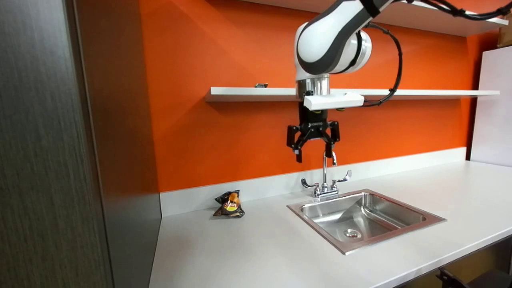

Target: Put the candy bar on the left side of the bottom shelf

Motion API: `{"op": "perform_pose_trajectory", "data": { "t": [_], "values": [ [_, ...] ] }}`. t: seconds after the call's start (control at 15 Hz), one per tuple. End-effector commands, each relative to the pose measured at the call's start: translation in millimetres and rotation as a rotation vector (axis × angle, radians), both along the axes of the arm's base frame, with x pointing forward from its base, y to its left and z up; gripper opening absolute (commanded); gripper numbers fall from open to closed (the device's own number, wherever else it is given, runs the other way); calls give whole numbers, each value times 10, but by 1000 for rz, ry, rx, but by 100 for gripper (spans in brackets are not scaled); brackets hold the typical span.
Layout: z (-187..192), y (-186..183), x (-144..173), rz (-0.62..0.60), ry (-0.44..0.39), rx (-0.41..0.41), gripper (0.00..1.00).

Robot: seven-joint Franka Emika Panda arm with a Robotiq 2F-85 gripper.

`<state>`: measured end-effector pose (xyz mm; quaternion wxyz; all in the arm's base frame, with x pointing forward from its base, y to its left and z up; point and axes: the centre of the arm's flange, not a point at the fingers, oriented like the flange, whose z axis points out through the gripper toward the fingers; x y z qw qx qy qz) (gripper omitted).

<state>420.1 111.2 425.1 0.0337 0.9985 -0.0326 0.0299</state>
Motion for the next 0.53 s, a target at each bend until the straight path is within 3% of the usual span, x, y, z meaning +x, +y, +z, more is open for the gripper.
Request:
{"op": "perform_pose_trajectory", "data": {
  "t": [0.0,0.07,0.47],
  "values": [
    [-239,-151,-217,13,-6,13,100],
    [-170,-60,-74,-1,8,-1,100],
    [-258,-93,-127,-1,14,-3,100]
  ]
}}
